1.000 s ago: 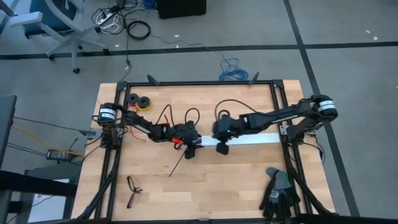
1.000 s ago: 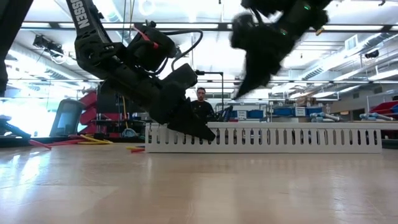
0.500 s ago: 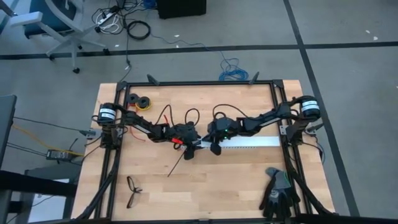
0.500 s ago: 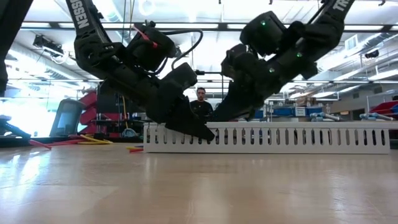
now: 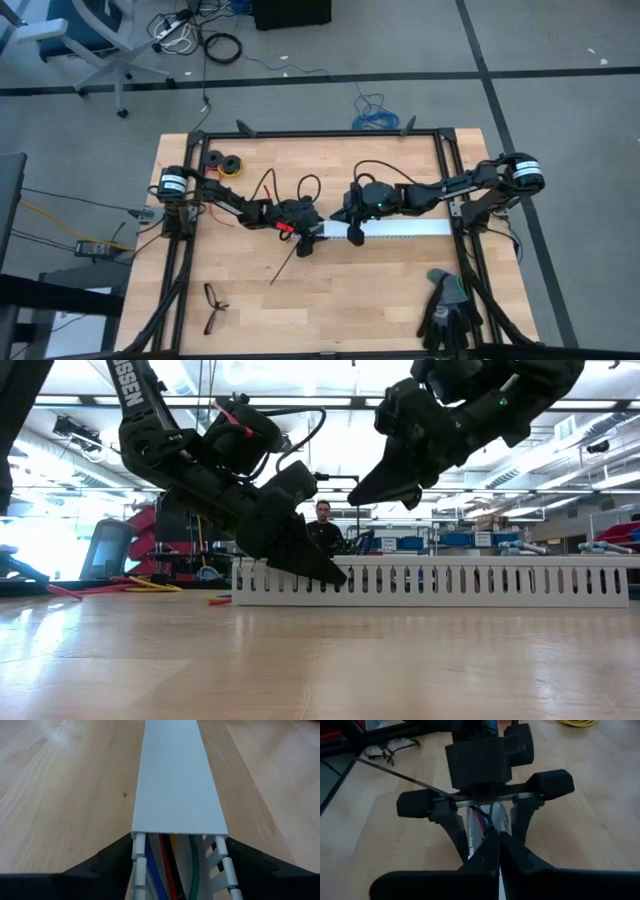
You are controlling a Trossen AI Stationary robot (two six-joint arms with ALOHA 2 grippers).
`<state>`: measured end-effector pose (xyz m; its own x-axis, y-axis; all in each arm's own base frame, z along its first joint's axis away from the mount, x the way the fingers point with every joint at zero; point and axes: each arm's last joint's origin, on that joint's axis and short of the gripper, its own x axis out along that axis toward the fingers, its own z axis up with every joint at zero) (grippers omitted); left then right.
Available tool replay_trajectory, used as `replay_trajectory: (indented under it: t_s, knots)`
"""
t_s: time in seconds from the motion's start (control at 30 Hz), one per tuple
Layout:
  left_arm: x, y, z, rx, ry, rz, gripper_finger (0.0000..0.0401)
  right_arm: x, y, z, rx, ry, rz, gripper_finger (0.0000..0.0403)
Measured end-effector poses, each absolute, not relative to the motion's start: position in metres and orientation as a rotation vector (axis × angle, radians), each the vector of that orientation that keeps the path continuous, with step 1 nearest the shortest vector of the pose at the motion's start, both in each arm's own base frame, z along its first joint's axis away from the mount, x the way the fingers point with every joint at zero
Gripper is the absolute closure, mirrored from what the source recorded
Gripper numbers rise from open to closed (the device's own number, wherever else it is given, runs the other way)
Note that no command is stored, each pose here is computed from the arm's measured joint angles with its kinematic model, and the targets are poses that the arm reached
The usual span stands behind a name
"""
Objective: Ziptie cables
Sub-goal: Close the white cable duct
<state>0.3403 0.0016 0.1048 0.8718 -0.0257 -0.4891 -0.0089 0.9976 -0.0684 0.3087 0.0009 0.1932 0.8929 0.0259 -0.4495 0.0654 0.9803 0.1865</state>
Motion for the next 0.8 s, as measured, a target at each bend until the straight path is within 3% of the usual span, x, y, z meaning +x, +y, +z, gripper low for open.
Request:
replay_trajectory:
  t_s: [0.17, 0.53, 0.8]
  knots:
    - [0.340, 0.002, 0.110, -0.069, 0.504, -0.009, 0.0114, 0.307, 0.002, 0.192, 0.190, 0.487, -0.052, 0.0403]
    - [0.326, -0.003, 0.123, -0.059, 0.625, -0.018, 0.0112, 0.306, 0.001, 0.191, 0.196, 0.506, -0.070, 0.0403]
    - [0.308, -0.004, 0.112, -0.102, 0.501, 0.000, 0.0112, 0.305, 0.001, 0.190, 0.203, 0.519, -0.074, 0.0403]
